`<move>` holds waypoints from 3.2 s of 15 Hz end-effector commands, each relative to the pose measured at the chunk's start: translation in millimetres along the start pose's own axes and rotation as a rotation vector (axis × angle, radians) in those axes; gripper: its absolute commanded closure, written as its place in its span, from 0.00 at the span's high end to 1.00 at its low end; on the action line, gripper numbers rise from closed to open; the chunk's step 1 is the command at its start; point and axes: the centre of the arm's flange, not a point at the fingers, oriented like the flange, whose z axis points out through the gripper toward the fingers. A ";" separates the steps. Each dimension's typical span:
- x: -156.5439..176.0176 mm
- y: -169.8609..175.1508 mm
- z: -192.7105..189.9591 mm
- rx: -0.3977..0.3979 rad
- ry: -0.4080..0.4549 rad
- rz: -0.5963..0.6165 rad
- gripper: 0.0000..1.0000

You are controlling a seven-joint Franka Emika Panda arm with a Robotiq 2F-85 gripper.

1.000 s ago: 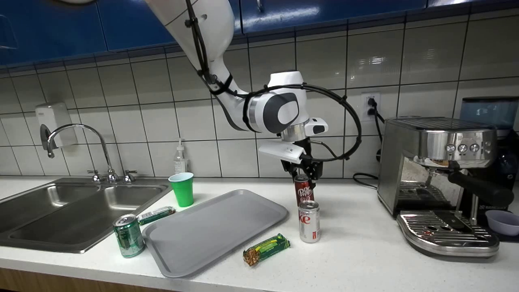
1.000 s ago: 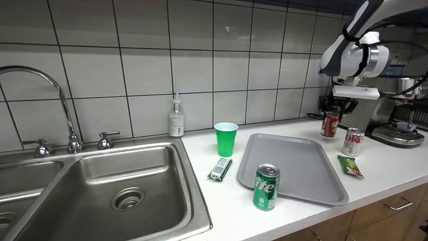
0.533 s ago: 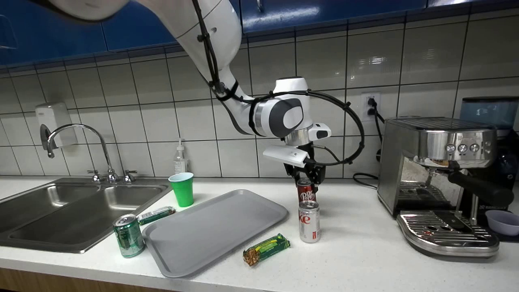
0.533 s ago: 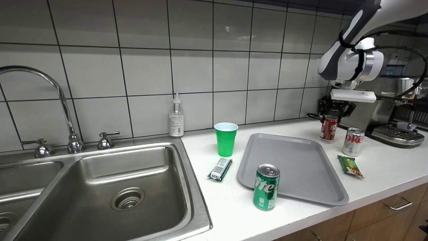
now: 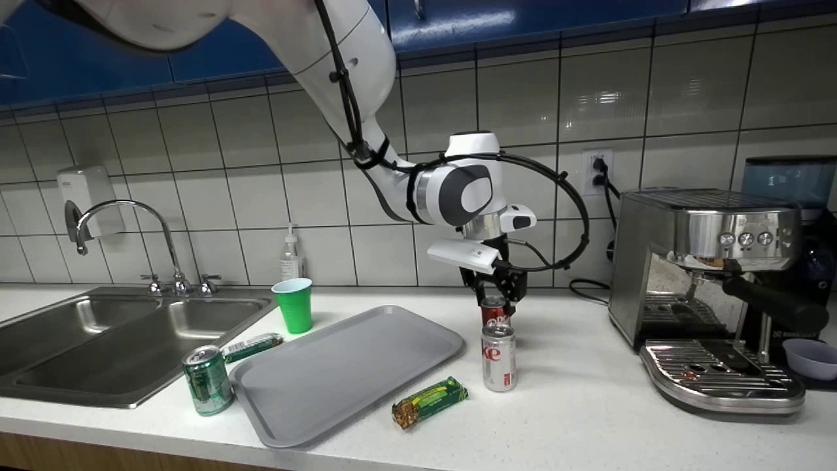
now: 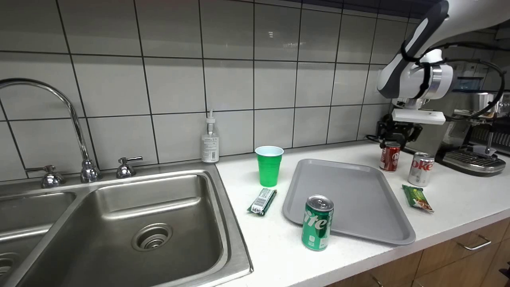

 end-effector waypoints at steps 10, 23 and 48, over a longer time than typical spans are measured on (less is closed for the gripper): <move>14.6 2.0 -38.0 0.021 0.047 0.016 1.00; -22.5 -4.6 -78.2 0.038 0.056 0.001 1.00; -158.6 -19.6 -78.1 -0.013 -0.012 0.013 1.00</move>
